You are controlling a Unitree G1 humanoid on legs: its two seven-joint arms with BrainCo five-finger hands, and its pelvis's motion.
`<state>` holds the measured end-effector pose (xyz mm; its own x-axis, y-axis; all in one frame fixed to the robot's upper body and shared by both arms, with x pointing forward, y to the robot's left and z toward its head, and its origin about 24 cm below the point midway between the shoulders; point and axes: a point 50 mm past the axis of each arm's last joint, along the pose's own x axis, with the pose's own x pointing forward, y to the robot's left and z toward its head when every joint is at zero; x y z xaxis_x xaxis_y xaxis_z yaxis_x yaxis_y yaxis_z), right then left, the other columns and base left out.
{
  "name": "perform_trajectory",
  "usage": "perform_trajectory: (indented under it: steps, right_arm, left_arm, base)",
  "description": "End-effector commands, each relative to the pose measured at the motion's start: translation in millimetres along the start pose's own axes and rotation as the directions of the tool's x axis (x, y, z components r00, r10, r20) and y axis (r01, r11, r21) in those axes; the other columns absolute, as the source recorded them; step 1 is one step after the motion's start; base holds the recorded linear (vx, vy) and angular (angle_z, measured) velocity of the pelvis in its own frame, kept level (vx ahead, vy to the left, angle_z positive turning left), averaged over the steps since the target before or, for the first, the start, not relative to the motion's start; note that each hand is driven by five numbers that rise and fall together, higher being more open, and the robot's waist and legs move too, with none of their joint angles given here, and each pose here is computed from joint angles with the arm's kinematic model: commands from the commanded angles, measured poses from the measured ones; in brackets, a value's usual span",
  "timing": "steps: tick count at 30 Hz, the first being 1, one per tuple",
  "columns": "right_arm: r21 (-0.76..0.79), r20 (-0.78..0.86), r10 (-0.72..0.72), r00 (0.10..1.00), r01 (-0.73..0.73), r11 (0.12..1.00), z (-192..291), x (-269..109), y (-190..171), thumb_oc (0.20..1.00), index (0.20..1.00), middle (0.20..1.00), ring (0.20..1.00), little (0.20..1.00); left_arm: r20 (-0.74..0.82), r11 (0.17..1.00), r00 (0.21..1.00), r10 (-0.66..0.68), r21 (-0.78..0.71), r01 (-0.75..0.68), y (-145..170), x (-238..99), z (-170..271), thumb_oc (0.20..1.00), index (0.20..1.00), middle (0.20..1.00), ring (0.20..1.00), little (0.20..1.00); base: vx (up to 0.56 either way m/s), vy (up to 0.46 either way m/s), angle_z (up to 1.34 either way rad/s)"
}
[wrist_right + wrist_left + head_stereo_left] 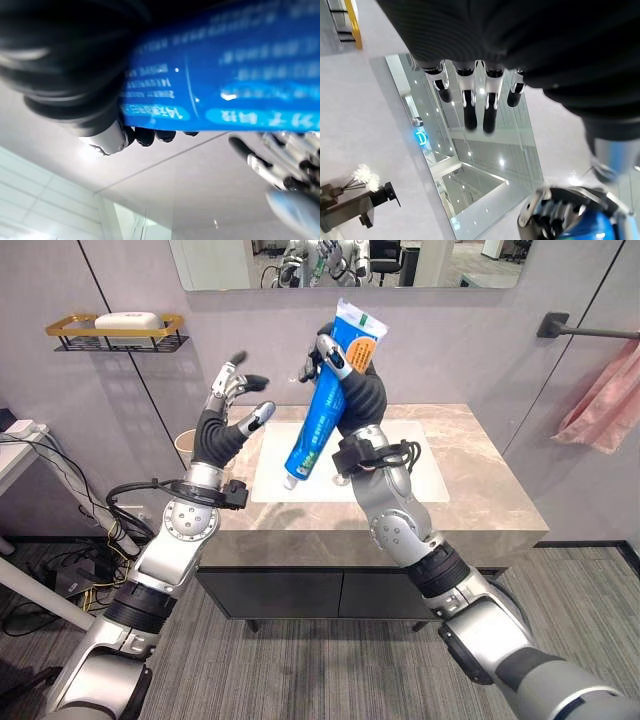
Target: Put brush and paste in cup on sink, flatten towel.
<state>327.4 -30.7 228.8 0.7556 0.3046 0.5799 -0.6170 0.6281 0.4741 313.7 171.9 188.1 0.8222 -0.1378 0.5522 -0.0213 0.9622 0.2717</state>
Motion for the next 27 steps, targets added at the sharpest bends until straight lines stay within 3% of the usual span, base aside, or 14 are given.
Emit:
perform_trajectory:
  steps: [1,15,20,23,27]
  right_arm:
    - [0.035,0.189,0.025,0.982,-0.032,0.999,33,15,15,0.2,0.2,0.2,0.2,0.2]
    - [0.036,0.287,-0.085,0.954,0.078,0.996,54,9,-8,0.2,0.2,0.2,0.2,0.2]
    - [0.063,0.356,-0.15,0.923,0.136,0.989,68,3,-21,0.2,0.2,0.2,0.2,0.2]
    - [0.079,0.373,-0.167,0.913,0.148,0.986,72,0,-25,0.2,0.2,0.2,0.2,0.2]
    - [0.089,0.361,-0.175,0.916,0.153,0.984,68,0,-28,0.2,0.2,0.2,0.2,0.2]
  left_arm:
    - [0.106,0.996,0.992,0.071,0.048,-0.076,21,6,20,1.0,1.0,1.0,1.0,1.0]
    - [0.013,0.967,0.97,0.242,0.074,-0.242,66,-41,4,1.0,1.0,1.0,1.0,1.0]
    - [-0.235,0.913,0.884,0.405,0.049,-0.405,92,-95,-39,1.0,1.0,1.0,1.0,1.0]
    - [-0.409,0.875,0.808,0.423,-0.046,-0.481,93,-127,-67,1.0,1.0,1.0,1.0,1.0]
    - [-0.484,0.854,0.763,0.429,-0.057,-0.516,93,-142,-81,1.0,1.0,1.0,1.0,1.0]
  base:
    - [0.0,0.0,0.0]
    - [0.01,0.017,0.08]
    - [0.04,0.083,0.11]
    - [0.01,0.081,0.19]
    - [0.02,0.096,0.09]
